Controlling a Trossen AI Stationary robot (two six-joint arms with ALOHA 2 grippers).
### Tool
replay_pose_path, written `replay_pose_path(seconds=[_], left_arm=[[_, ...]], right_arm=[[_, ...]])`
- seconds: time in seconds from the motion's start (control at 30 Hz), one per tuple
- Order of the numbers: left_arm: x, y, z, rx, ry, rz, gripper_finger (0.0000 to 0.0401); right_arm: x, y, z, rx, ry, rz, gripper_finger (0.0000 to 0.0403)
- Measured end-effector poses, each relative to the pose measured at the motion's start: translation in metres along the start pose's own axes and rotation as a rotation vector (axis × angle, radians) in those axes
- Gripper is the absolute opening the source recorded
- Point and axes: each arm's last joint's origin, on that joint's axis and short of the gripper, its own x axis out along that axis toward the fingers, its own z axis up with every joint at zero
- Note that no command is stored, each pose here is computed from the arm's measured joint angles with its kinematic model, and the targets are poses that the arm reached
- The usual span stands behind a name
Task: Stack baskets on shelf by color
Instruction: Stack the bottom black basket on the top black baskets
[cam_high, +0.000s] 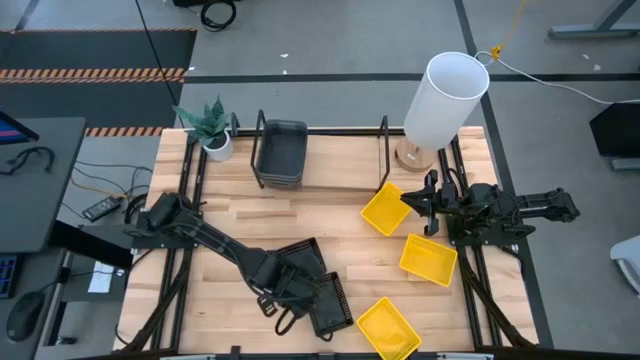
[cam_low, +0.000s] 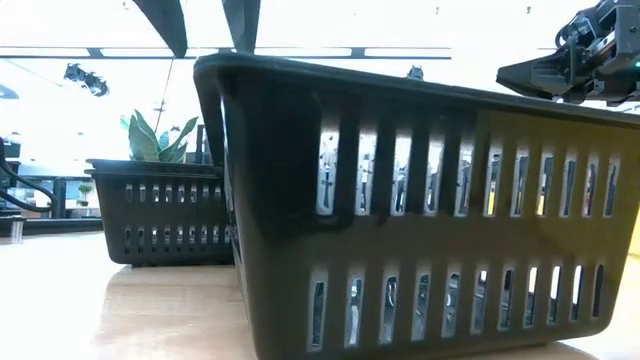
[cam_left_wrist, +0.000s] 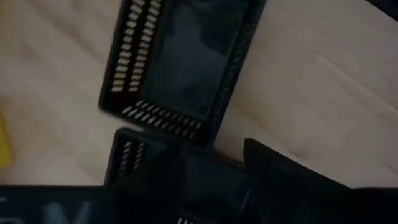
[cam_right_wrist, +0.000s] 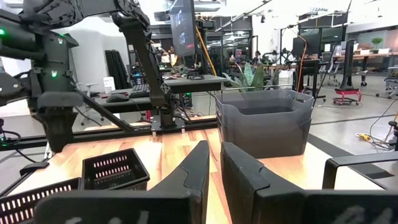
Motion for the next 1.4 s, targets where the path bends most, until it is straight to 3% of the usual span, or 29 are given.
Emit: replay_pose_path(seconds=[0.53, 1.03, 1.2, 1.4], left_arm=[[0.055, -0.008, 0.017, 0.178, -0.044, -0.085, 0.016], [0.083, -0.008, 0.024, 0.193, -0.058, -0.057, 0.0157], [0.085, -0.008, 0.023, 0.195, -0.05, -0.062, 0.0124], [0.086, -0.009, 0.023, 0.179, -0.046, -0.065, 0.0055]], right_arm=[[0.0, 0.0, 0.0, 0.0, 0.0, 0.0, 0.0045], [0.0, 0.0, 0.0, 0.0, -0.002, 0.0, 0.0045], [0.0, 0.0, 0.001, 0.002, -0.008, 0.001, 0.0045], [0.0, 0.0, 0.001, 0.001, -0.007, 0.0, 0.0045]])
